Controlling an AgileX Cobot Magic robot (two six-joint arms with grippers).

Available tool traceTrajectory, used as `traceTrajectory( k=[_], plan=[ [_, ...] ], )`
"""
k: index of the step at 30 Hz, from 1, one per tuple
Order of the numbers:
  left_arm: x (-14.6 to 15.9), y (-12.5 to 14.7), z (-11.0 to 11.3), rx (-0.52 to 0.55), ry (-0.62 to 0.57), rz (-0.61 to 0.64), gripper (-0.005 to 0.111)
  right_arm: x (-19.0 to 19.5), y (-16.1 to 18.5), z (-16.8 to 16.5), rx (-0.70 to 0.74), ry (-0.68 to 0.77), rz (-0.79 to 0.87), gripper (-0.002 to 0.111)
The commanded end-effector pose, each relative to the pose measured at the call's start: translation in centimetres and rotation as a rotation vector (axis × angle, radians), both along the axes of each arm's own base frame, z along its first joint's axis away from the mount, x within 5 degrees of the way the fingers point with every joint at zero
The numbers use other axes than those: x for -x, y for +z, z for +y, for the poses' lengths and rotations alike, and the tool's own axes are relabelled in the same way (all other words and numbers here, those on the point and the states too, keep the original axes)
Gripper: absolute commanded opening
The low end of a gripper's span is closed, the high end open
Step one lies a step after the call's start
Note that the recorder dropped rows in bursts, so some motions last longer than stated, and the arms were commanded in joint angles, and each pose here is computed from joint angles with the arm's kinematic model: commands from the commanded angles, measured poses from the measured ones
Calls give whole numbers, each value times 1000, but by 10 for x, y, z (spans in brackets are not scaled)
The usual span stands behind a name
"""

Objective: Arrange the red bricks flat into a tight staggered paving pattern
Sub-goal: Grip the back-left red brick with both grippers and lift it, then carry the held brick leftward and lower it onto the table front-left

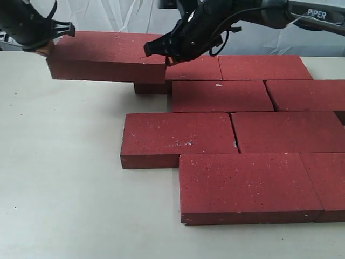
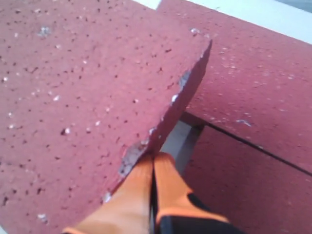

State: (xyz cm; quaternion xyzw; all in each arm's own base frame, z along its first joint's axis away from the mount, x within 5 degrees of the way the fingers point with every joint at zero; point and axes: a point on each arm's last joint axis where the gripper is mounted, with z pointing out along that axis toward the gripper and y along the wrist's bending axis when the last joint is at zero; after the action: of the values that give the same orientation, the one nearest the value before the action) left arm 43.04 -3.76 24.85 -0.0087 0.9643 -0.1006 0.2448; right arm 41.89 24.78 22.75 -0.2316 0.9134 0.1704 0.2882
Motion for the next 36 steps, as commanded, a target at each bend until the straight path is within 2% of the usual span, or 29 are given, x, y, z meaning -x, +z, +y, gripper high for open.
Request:
traceTrajectory(
  k=[1, 6, 12, 17, 22, 28, 36],
  plan=[
    [16, -11, 5, 136, 100, 11, 0, 24, 14, 48, -135, 45, -44, -1],
    [28, -34, 37, 139, 214, 23, 0, 33, 11, 73, -188, 51, -93, -1],
    [34, -51, 58, 141, 308, -2, 0, 31, -29, 91, -220, 9, -50, -1],
    [33, -61, 62, 110, 334, -56, 0, 26, -63, 95, -226, -30, 11, -1],
    [30, -85, 63, 105, 339, -4, 0, 23, -86, 96, -210, -46, 27, -1],
    [29, -102, 66, 100, 346, 36, 0, 23, -90, 96, -216, -58, 44, -1],
    [31, -108, 81, 56, 344, 49, 0, 15, -88, 89, -290, -184, 89, -1]
  ],
)
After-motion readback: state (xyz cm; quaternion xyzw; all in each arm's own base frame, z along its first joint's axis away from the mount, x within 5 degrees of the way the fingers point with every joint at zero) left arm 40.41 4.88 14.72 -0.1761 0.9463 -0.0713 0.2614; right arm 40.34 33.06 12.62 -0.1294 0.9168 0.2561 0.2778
